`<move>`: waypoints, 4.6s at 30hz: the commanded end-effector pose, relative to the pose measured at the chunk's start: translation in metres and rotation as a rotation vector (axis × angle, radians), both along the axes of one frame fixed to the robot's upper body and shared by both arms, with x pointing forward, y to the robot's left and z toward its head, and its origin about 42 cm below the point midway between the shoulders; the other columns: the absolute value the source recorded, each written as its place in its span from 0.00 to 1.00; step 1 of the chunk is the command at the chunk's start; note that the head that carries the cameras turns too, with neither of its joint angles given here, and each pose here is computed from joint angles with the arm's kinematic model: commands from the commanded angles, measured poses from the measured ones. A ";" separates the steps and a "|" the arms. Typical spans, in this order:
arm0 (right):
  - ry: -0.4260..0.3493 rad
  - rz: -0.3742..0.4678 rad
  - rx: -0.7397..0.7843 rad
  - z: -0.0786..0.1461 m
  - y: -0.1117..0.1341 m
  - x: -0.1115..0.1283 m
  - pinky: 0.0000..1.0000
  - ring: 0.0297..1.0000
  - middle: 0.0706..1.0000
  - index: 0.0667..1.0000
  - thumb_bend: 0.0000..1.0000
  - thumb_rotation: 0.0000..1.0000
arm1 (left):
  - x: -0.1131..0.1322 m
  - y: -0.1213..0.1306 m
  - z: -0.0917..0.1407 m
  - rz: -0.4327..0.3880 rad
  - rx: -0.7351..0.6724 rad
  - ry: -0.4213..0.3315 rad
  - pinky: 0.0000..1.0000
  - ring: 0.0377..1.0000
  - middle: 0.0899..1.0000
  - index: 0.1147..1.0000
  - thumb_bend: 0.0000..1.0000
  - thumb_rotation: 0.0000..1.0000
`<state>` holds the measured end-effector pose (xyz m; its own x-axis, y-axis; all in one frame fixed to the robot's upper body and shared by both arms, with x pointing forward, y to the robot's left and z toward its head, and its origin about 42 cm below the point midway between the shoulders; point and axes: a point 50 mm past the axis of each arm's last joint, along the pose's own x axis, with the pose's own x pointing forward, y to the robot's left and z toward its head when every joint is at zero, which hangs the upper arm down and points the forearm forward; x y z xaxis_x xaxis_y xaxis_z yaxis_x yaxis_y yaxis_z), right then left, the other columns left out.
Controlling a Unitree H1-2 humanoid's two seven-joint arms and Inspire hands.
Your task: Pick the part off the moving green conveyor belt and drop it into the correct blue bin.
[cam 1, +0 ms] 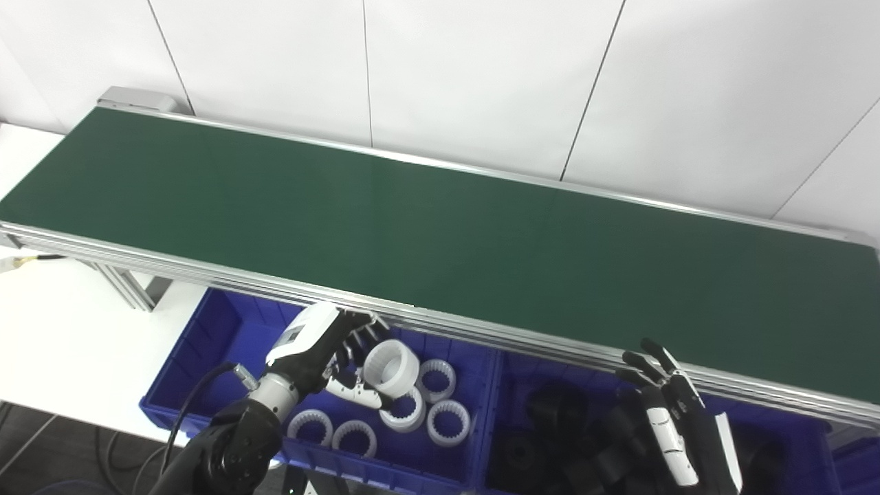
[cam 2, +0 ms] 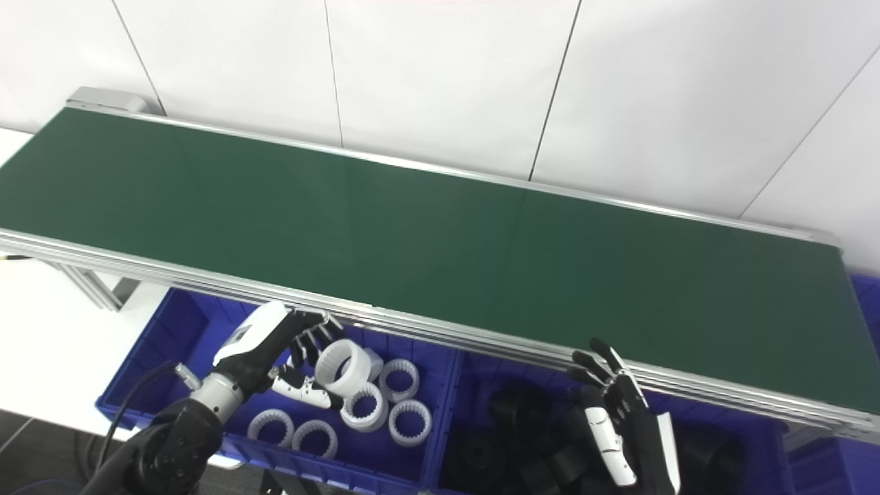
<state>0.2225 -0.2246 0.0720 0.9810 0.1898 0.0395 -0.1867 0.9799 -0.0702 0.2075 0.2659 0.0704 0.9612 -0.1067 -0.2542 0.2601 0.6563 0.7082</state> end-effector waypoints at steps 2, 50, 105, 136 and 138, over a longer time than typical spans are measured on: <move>-0.047 0.008 0.010 0.012 0.003 0.004 0.67 0.75 0.78 0.87 0.53 0.72 | 0.005 0.003 -0.001 0.005 -0.001 -0.055 0.37 0.40 0.45 0.44 0.50 0.00; -0.051 0.018 -0.010 0.001 0.015 0.003 0.65 0.74 0.79 0.87 0.57 0.74 | 0.005 -0.049 0.069 -0.104 -0.624 -0.297 0.71 0.78 0.82 0.84 0.91 0.92; -0.041 0.030 -0.034 -0.021 0.074 0.002 0.63 0.72 0.78 0.86 0.61 0.77 | 0.010 -0.039 -0.017 -0.081 -0.945 -0.067 0.74 0.75 0.78 0.78 0.73 0.73; -0.040 0.027 -0.031 -0.022 0.077 0.001 0.64 0.71 0.77 0.86 0.60 0.75 | 0.009 -0.034 -0.019 -0.101 -0.893 -0.078 0.72 0.73 0.76 0.76 0.81 0.62; -0.042 0.028 -0.033 -0.022 0.078 0.001 0.64 0.71 0.76 0.86 0.60 0.75 | 0.009 -0.033 -0.019 -0.102 -0.891 -0.080 0.72 0.73 0.77 0.76 0.81 0.61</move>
